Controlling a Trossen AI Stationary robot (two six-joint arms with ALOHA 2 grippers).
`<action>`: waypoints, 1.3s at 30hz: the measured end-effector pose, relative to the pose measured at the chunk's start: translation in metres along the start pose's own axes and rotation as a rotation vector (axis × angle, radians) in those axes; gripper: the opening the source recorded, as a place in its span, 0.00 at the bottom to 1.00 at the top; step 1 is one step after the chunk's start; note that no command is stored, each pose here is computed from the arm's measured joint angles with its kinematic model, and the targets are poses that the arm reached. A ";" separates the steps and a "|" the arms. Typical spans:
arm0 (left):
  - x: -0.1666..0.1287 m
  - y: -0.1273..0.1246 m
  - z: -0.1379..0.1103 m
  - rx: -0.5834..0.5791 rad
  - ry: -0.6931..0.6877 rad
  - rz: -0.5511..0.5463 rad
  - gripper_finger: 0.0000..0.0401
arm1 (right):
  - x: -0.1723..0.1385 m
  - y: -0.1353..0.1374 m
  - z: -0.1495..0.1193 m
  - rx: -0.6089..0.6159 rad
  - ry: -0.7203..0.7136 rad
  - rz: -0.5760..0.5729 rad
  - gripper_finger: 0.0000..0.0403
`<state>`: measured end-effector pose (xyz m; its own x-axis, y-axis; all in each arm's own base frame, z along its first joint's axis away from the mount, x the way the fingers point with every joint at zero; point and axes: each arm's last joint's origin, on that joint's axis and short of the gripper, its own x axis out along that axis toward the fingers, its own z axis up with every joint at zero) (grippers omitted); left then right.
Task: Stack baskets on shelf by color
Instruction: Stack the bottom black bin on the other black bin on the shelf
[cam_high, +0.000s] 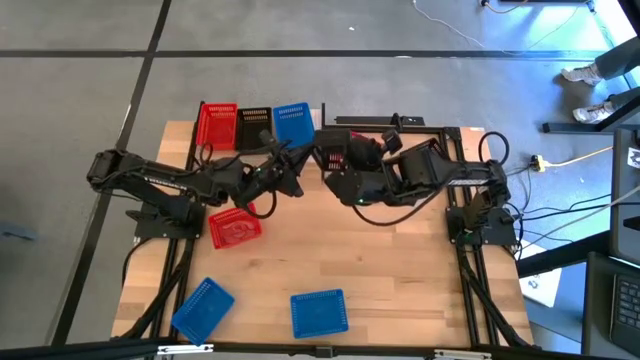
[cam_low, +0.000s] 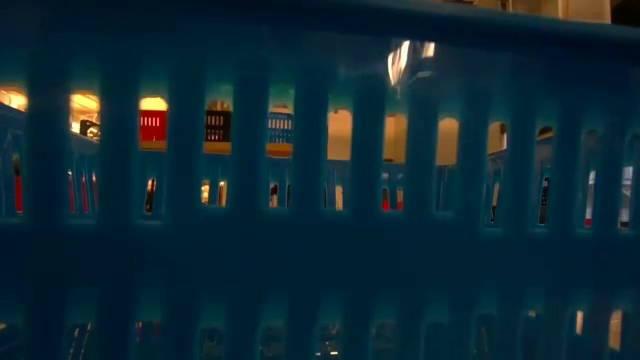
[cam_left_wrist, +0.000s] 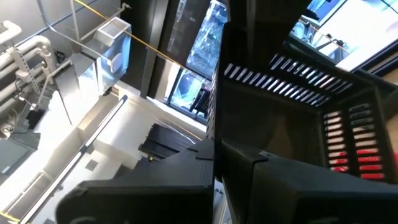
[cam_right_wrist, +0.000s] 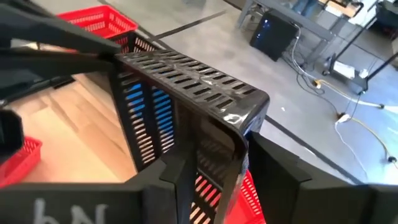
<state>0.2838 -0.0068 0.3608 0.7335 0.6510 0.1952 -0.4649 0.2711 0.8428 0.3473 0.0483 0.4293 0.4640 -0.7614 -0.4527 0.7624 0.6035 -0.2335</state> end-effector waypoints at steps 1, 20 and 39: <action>-0.001 0.000 0.001 -0.001 0.002 0.000 0.00 | -0.002 0.001 -0.001 -0.008 -0.001 0.004 0.33; -0.023 0.011 0.013 0.000 -0.004 0.010 0.00 | -0.044 0.013 -0.014 -0.062 -0.008 0.143 0.33; -0.055 0.129 0.005 0.009 0.215 -0.056 0.00 | -0.059 0.008 -0.015 -0.067 -0.030 0.171 0.33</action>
<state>0.1859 -0.0115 0.4616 0.6352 0.7715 0.0370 -0.4207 0.3054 0.8542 0.3193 0.1014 0.4413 0.5986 -0.6525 -0.4648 0.6397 0.7385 -0.2130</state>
